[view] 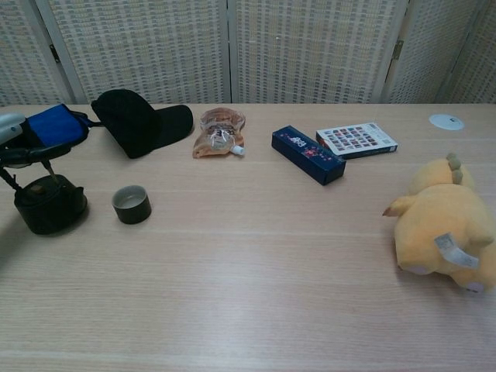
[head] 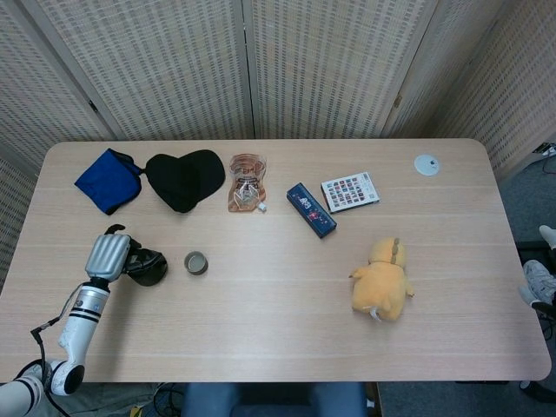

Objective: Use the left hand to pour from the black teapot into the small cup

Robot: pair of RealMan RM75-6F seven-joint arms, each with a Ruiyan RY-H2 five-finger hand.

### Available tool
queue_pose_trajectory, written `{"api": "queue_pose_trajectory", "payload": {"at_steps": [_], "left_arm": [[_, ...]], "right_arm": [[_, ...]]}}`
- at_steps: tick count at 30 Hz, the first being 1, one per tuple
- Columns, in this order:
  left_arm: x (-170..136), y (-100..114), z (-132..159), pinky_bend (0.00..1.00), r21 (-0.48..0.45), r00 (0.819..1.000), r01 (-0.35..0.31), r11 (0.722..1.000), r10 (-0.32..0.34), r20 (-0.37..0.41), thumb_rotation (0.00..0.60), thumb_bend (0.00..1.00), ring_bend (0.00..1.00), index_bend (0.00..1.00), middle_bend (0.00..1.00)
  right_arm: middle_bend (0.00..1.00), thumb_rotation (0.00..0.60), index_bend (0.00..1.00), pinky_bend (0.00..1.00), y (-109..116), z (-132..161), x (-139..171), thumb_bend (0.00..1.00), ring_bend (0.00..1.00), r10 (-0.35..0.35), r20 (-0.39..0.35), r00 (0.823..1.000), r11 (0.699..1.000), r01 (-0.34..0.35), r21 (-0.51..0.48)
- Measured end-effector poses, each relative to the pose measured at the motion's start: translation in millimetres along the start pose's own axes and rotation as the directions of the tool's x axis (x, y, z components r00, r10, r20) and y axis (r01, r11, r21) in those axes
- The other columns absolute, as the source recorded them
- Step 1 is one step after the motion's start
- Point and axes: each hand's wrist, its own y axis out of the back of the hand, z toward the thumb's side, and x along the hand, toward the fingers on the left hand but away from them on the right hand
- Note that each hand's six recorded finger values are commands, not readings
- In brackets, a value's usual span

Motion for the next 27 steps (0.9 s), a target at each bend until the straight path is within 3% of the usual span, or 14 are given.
{"api": "queue_pose_trajectory", "payload": {"at_steps": [7, 21, 27], "left_arm": [[-0.9, -3.1, -2.0, 0.17, 0.009, 1.000, 0.019, 1.000, -0.019, -0.010, 0.077, 0.15, 0.82, 0.94, 0.96], [-2.8, -6.1, -0.8, 0.15, 0.017, 0.999, 0.043, 0.999, -0.043, -0.012, 0.070, 0.14, 0.63, 0.78, 0.79], [-3.7, -1.6, 0.5, 0.15, 0.009, 1.000, 0.022, 1.000, -0.022, -0.007, 0.061, 0.14, 0.53, 0.71, 0.67]], "right_arm": [[0.18, 0.600, 0.16, 0.14, -0.7, 1.5, -0.8, 0.03, 0.12, 0.003, -0.003, 1.000, 1.000, -0.003, 0.000], [0.19, 0.600, 0.16, 0.14, 0.5, 1.6, 1.1, 0.03, 0.12, -0.001, -0.003, 1.000, 1.000, 0.001, -0.002], [0.18, 0.600, 0.16, 0.14, 1.5, 1.6, 2.3, 0.03, 0.12, -0.003, -0.003, 1.000, 1.000, 0.003, -0.003]]}}
